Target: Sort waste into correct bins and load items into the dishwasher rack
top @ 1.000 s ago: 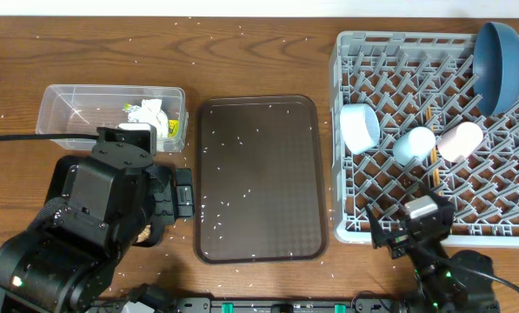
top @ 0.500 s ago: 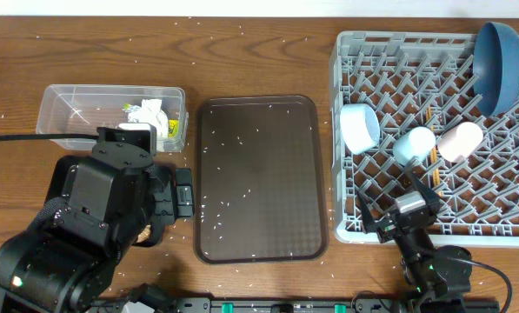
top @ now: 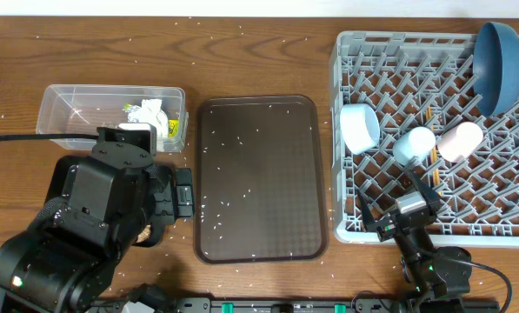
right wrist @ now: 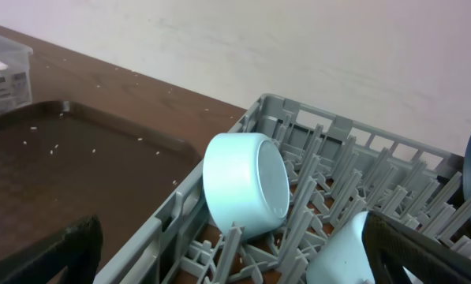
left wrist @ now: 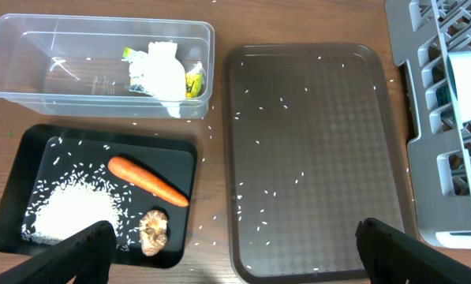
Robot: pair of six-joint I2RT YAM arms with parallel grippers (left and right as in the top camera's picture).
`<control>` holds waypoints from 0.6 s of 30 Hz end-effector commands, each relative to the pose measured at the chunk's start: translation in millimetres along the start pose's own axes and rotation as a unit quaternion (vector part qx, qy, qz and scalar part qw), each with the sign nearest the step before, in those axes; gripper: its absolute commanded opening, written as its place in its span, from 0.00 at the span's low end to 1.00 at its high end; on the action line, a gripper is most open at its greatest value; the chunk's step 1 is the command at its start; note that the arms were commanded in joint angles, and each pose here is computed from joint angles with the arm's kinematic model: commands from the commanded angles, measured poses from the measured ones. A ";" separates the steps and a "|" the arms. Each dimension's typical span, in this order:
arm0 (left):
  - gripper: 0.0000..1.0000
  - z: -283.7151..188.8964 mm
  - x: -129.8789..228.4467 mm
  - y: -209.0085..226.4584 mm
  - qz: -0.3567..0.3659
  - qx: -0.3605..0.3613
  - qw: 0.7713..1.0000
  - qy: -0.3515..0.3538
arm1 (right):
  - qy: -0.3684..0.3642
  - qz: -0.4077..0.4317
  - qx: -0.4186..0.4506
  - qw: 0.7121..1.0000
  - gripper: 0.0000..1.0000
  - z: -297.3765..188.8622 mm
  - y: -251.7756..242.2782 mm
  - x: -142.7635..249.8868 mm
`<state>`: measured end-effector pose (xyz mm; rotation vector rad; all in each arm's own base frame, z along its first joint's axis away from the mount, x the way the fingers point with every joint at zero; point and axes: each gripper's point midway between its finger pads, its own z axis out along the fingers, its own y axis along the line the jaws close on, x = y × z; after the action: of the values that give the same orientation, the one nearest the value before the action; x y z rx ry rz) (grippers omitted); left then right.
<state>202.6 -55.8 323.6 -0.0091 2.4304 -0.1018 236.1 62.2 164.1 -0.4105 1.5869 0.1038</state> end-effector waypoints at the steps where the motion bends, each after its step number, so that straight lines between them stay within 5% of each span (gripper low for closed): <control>1: 0.98 -3.3 -2.3 2.0 0.002 -0.004 1.000 -0.007 | 0.001 0.007 0.004 1.000 0.99 0.1 -2.0 3.1; 18: 0.98 -13.7 -2.7 14.7 -0.005 -0.017 0.999 -0.034 | 0.001 0.007 0.004 1.000 0.99 0.1 -2.0 3.2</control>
<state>199.7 -53.5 323.8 -0.0109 2.4299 -0.0973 236.1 62.2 164.1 -0.4105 1.5869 0.1038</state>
